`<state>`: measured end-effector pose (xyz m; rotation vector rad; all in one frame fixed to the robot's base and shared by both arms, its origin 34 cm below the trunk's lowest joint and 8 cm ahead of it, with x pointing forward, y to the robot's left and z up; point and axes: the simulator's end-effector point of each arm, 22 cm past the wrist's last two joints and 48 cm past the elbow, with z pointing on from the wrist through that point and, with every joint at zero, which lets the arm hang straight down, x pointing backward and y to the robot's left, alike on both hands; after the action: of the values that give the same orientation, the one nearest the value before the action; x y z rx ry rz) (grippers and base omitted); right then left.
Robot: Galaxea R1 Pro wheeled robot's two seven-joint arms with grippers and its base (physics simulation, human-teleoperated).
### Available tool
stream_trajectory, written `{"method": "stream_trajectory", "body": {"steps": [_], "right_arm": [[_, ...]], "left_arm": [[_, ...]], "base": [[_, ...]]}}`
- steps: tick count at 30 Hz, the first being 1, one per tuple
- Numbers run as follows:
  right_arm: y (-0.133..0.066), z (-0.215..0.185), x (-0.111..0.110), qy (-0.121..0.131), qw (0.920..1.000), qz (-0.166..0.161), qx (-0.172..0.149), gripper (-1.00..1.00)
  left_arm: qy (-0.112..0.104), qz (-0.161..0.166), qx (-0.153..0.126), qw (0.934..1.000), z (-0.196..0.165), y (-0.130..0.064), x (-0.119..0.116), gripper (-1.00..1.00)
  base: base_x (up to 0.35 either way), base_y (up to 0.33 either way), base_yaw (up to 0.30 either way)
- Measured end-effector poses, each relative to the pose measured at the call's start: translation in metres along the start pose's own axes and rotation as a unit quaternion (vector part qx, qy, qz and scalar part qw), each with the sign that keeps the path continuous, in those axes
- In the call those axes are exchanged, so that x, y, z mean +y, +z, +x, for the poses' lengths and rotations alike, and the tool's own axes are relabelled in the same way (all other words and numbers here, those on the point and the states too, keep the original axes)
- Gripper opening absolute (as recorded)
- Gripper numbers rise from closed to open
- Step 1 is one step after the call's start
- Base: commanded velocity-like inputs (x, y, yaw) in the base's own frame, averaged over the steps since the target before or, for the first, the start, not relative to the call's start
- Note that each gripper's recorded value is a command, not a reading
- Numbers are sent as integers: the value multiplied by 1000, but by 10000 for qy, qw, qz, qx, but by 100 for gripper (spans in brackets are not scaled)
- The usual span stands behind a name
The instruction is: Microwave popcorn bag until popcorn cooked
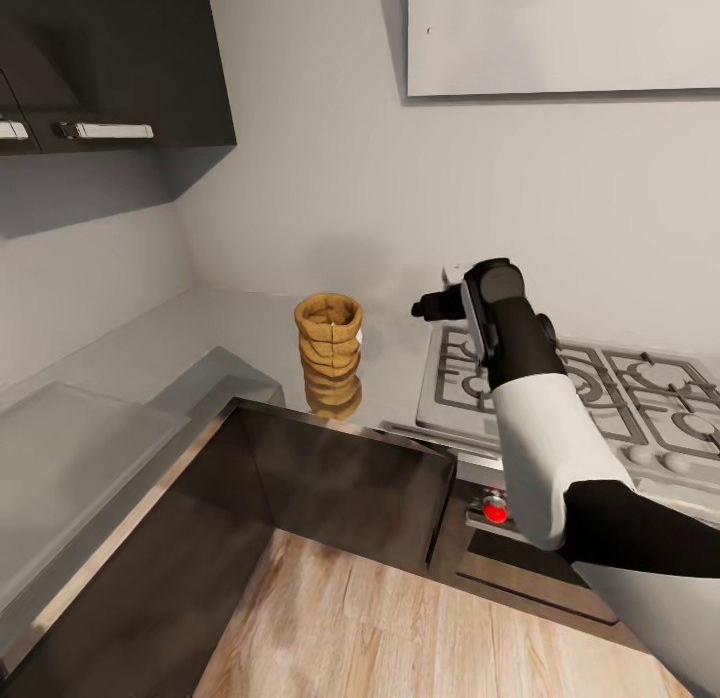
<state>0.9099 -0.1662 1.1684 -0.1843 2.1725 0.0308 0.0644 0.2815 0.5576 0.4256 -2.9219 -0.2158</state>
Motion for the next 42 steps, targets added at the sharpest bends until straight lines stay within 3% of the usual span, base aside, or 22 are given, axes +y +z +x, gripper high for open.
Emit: {"method": "stream_trajectory", "body": {"steps": [6,21,25,29,31,35,42], "right_arm": [[-8,-10,-10,196,9997,24,-167,100],[-9,-12,-16,171,9996,157,-188,100],[-13,-16,-30,125,9983,510,-246,100],[-19,-15,-63,87,9917,1265,-234,100],[-20,-13,-69,114,9900,1391,-206,100],[-19,-12,-71,162,9899,1397,-192,100],[-16,-12,-57,348,9933,1078,-216,100]], "left_arm": [[-26,-1,2,10000,0,0,0,100],[-56,99,19,9999,1,0,-8,100],[-51,125,3,9999,0,-1,-11,100],[-73,119,-1,9999,0,-1,-11,100],[-76,106,-1,9999,0,-1,-11,100],[-82,93,-1,9999,0,-1,-10,100],[-83,78,-1,9999,0,-1,-9,100]], "base": [[0,0,251],[0,0,213],[0,0,9],[0,0,1],[0,0,0],[0,0,0],[0,0,0]]}}
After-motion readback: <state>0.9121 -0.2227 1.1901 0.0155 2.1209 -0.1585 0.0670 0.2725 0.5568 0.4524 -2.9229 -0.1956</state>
